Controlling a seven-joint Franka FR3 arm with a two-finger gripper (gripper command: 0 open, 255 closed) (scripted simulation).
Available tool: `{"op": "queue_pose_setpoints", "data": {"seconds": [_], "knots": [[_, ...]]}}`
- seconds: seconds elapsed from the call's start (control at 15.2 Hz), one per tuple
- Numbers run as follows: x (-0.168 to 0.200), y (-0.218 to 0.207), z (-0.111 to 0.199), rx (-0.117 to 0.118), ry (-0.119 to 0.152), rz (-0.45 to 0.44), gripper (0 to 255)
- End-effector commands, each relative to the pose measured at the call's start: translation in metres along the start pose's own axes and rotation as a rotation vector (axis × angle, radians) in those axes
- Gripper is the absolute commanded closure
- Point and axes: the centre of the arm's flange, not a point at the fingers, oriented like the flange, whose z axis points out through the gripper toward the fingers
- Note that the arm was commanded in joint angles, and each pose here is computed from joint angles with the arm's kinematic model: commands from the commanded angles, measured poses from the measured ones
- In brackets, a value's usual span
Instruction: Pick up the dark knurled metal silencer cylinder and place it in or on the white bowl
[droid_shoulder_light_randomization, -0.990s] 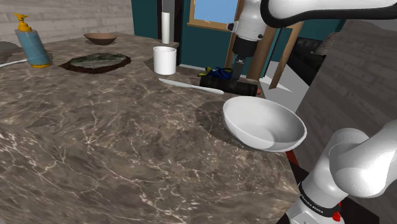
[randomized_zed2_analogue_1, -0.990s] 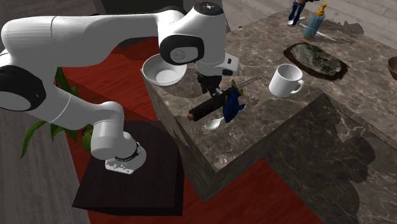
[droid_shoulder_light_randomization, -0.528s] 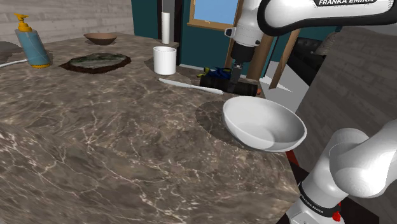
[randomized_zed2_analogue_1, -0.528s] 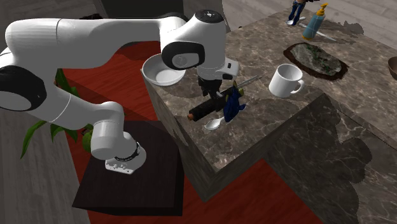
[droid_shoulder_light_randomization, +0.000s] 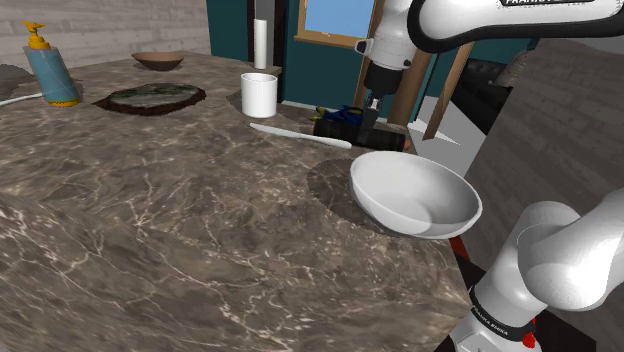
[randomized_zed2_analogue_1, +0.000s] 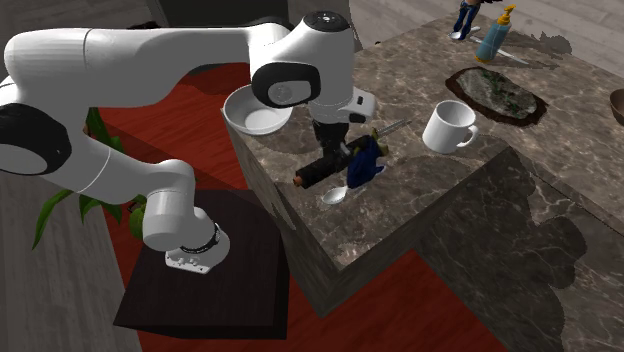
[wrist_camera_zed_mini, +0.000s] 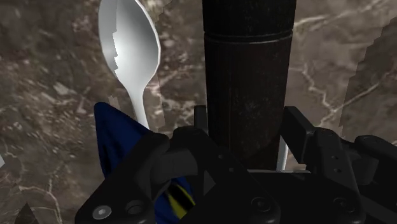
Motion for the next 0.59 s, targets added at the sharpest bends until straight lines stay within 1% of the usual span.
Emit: {"op": "queue_pose_setpoints", "data": {"seconds": [0.0,0.26,0.53], "knots": [[0.001,-0.003,0.007,0.008,-0.015,-0.005,255],[0.001,-0.001,0.008,0.008,-0.015,-0.004,255],[0.003,0.000,-0.013,0.008,-0.015,-0.004,255]]}}
